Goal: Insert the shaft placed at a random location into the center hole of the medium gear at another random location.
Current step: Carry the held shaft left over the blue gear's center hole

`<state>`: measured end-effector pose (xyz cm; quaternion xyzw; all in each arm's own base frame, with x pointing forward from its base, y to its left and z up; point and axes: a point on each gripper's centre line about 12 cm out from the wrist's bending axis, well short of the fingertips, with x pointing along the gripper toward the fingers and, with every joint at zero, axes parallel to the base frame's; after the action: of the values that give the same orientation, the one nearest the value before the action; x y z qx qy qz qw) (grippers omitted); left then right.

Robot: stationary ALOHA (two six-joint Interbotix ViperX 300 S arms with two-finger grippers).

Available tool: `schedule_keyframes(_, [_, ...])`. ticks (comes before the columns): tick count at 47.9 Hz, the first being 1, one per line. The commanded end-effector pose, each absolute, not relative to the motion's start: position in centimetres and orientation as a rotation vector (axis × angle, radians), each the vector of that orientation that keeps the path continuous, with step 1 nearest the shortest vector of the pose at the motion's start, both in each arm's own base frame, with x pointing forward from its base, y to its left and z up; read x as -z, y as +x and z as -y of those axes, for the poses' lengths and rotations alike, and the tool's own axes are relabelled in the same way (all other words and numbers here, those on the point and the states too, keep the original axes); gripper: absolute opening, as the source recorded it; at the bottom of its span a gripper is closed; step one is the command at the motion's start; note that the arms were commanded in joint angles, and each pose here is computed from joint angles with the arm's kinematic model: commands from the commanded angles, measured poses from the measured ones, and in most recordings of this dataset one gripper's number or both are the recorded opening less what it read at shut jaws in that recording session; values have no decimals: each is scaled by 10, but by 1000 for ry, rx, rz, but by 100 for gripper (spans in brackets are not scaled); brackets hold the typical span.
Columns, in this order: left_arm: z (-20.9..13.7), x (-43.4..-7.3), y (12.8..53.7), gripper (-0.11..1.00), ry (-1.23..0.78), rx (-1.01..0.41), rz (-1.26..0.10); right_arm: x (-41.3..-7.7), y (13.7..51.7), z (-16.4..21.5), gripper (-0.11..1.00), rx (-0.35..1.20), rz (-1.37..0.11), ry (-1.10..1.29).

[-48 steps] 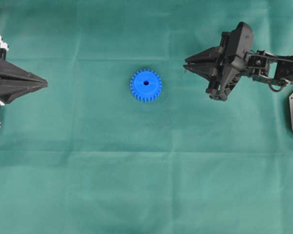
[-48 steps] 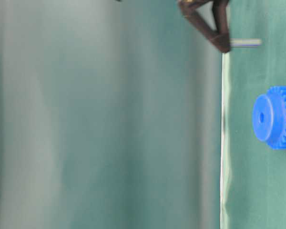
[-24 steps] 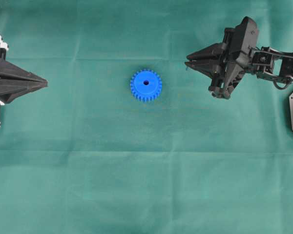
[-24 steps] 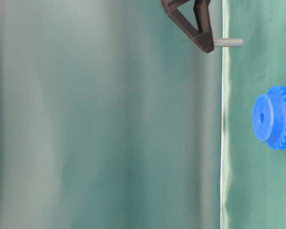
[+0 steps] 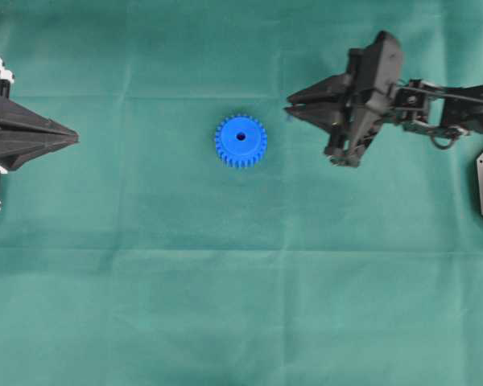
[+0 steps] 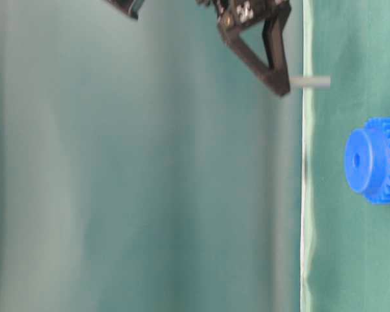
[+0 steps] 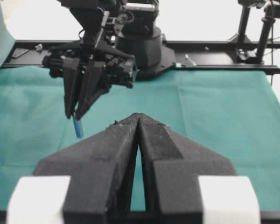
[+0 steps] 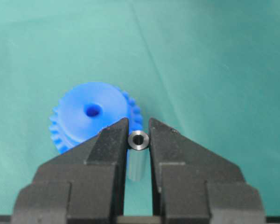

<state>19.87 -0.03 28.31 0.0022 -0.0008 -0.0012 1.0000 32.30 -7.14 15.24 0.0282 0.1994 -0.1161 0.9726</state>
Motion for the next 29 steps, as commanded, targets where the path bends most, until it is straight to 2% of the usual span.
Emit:
schedule_keyframes(1, [0, -293, 201, 0, 6, 3, 28, -165, 342, 69, 14, 214, -368, 43])
schedule_keyframes(14, [0, -294, 201, 0, 6, 3, 31, -168, 377, 59, 14, 171, -361, 35])
schedule_keyframes(29, [0, -294, 201, 0, 6, 3, 29, -167, 396, 61, 14, 168, -360, 33])
